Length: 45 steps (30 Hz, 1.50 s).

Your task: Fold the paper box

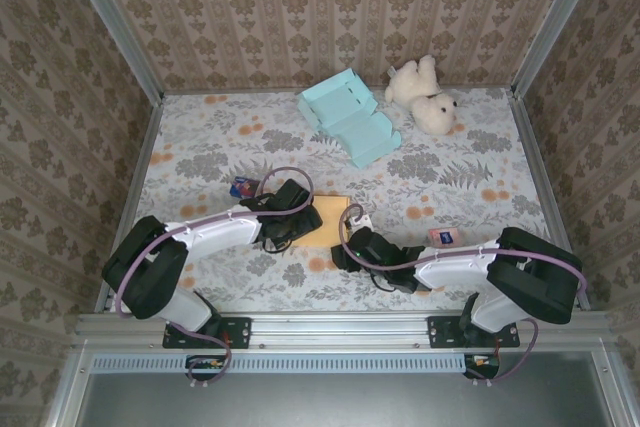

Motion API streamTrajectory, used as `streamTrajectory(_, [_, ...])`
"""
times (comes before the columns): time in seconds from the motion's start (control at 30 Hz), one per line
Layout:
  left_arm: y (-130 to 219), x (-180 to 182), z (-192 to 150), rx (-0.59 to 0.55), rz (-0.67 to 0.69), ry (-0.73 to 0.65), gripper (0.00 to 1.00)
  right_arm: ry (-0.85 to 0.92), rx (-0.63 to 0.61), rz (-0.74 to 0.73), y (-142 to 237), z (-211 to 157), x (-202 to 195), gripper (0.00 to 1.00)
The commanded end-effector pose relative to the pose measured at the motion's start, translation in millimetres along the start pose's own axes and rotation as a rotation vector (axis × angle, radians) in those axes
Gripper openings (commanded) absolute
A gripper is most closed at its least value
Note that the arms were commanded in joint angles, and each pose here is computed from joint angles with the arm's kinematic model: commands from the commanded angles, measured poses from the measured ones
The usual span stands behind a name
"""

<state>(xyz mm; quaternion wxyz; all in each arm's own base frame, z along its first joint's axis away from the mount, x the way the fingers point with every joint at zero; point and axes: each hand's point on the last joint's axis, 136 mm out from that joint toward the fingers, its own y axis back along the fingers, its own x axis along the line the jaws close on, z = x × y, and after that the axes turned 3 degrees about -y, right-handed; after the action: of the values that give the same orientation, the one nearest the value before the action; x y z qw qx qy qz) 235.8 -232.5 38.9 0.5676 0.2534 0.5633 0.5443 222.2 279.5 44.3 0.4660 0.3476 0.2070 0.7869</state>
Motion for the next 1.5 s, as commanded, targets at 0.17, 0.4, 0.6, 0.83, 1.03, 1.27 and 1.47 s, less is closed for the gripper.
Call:
streamTrajectory(0.17, [-14,59,-23,0.08,0.218,-0.035,0.8,0.028,-0.018,-0.034,-5,4,-2,0.47])
streamTrajectory(0.4, [-15,61,-23,0.078,0.226,-0.039,0.8,0.041,-0.027,-0.054,-9,4,-5,0.47])
streamTrajectory(0.6, [-16,63,-24,0.084,0.24,-0.045,0.8,0.06,-0.036,-0.08,-11,3,-10,0.47])
streamTrajectory(0.83, [-18,68,-25,0.093,0.264,-0.062,0.8,0.091,-0.057,-0.088,-17,3,-12,0.46])
streamTrajectory(1.03, [-17,74,-26,0.104,0.297,-0.109,0.8,0.124,-0.094,-0.1,-16,9,-14,0.46])
streamTrajectory(1.27, [-16,80,-28,0.123,0.335,-0.184,0.8,0.142,-0.109,-0.113,-16,13,-16,0.46])
streamTrajectory(1.47, [-20,77,-29,0.134,0.326,-0.192,0.8,0.15,-0.131,-0.103,-18,16,-15,0.45])
